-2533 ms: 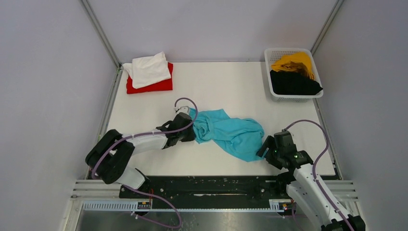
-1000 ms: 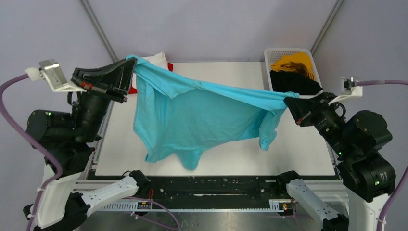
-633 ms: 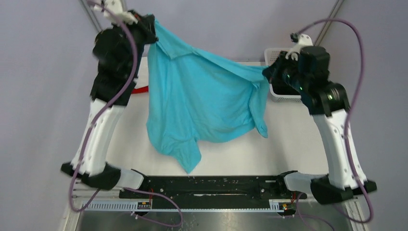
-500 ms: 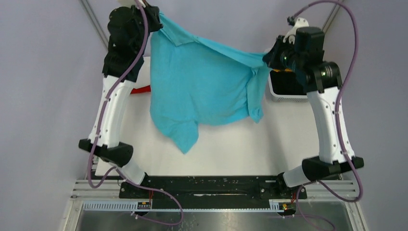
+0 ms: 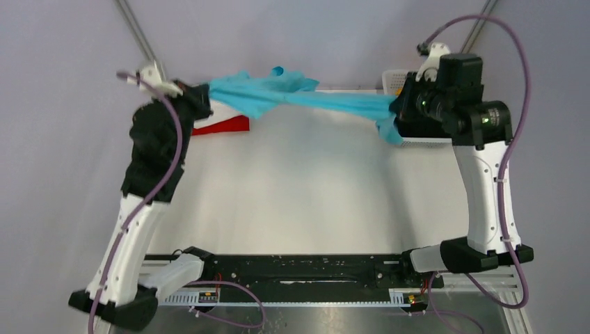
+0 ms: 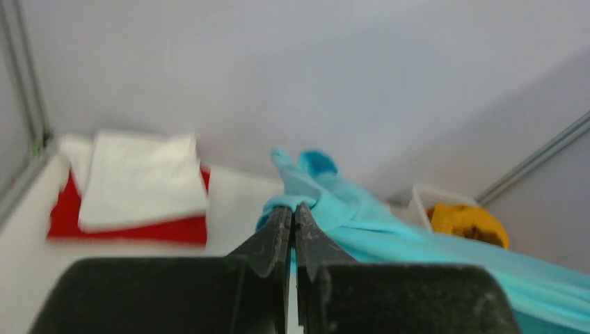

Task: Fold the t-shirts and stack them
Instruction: Flatten out the tshirt

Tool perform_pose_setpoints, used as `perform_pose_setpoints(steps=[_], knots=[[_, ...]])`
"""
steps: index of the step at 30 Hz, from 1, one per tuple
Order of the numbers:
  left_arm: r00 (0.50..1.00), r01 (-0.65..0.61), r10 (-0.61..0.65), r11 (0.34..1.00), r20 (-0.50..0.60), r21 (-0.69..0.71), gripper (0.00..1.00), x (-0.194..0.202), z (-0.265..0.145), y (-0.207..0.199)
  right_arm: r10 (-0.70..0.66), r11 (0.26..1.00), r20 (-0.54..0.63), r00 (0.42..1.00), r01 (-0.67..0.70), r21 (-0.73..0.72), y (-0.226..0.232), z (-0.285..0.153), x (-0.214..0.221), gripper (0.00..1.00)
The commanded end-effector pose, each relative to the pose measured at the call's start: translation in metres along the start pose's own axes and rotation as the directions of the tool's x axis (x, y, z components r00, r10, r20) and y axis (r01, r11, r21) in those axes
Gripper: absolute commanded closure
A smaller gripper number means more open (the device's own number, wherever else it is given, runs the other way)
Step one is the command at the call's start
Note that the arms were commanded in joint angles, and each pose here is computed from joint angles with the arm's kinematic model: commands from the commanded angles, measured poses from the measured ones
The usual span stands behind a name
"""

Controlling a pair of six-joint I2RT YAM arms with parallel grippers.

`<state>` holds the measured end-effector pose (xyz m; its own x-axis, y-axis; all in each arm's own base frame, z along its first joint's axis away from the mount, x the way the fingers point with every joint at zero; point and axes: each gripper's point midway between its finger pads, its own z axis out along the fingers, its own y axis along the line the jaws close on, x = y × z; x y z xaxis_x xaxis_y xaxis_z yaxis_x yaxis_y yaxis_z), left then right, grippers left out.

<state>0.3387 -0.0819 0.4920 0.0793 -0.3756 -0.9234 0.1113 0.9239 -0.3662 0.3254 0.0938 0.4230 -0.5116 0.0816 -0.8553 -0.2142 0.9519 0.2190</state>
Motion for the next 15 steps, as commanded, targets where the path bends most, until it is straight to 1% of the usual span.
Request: perform_pose_setpoints(steps=[1,2,3,4,5,6,7,8,9,10,11,12,13,14,15], knots=[[0.986,0.132,-0.149,0.971,-0.072,-0.197,1.00,0.098,-0.035,0.065,0.030,0.998,-0.229,0.973,-0.018,0.054,-0.022,0.014,0.104,1.00],[0.972,0.145,-0.185,0.956,-0.143,-0.254,1.00,0.143,-0.047,0.083,0.065,0.997,-0.250,0.966,-0.050,0.067,-0.025,0.021,0.130,1.00],[0.956,0.167,-0.231,0.935,-0.179,-0.313,1.00,0.173,-0.058,0.098,0.092,0.995,-0.272,0.958,-0.077,0.067,-0.024,0.026,0.154,1.00],[0.942,0.169,-0.263,0.908,-0.208,-0.383,1.00,0.200,-0.072,0.115,0.113,0.993,-0.308,0.945,-0.097,0.068,-0.020,0.031,0.179,0.96],[0.935,0.161,-0.285,0.873,-0.213,-0.460,1.00,0.220,-0.084,0.133,0.123,0.992,-0.358,0.926,-0.104,0.074,-0.017,0.034,0.208,0.88],[0.932,0.141,-0.296,0.828,-0.210,-0.543,1.00,0.237,-0.098,0.154,0.128,0.992,-0.409,0.904,-0.111,0.066,-0.010,0.037,0.237,0.74],[0.939,0.127,-0.296,0.770,-0.175,-0.626,1.00,0.244,-0.112,0.174,0.133,0.991,-0.457,0.879,-0.129,0.040,-0.002,0.039,0.264,0.42],[0.948,0.117,-0.288,0.712,-0.136,-0.692,0.91,0.243,-0.125,0.191,0.136,0.989,-0.494,0.859,-0.151,0.011,0.004,0.040,0.286,0.09],[0.959,0.109,-0.267,0.662,-0.097,-0.742,0.71,0.238,-0.136,0.203,0.146,0.984,-0.525,0.838,-0.178,-0.011,0.008,0.039,0.305,0.02],[0.967,0.108,-0.247,0.630,-0.067,-0.769,0.63,0.229,-0.145,0.210,0.154,0.981,-0.540,0.827,-0.191,-0.012,0.007,0.038,0.320,0.01],[0.971,0.104,-0.231,0.623,-0.055,-0.775,0.57,0.223,-0.149,0.212,0.172,0.981,-0.536,0.827,-0.192,0.020,0.000,0.036,0.327,0.01],[0.971,0.111,-0.232,0.634,-0.052,-0.765,0.46,0.218,-0.149,0.209,0.190,0.981,-0.511,0.838,-0.182,0.065,-0.008,0.034,0.328,0.01],[0.968,0.121,-0.244,0.649,-0.055,-0.751,0.29,0.216,-0.148,0.205,0.203,0.979,-0.487,0.849,-0.173,0.106,-0.016,0.031,0.326,0.00],[0.962,0.141,-0.267,0.668,-0.058,-0.731,0.05,0.216,-0.145,0.199,0.210,0.977,-0.454,0.866,-0.167,0.132,-0.021,0.029,0.320,0.00],[0.955,0.153,-0.286,0.693,-0.074,-0.705,0.01,0.217,-0.141,0.192,0.217,0.974,-0.423,0.880,-0.169,0.149,-0.025,0.029,0.315,0.01]])
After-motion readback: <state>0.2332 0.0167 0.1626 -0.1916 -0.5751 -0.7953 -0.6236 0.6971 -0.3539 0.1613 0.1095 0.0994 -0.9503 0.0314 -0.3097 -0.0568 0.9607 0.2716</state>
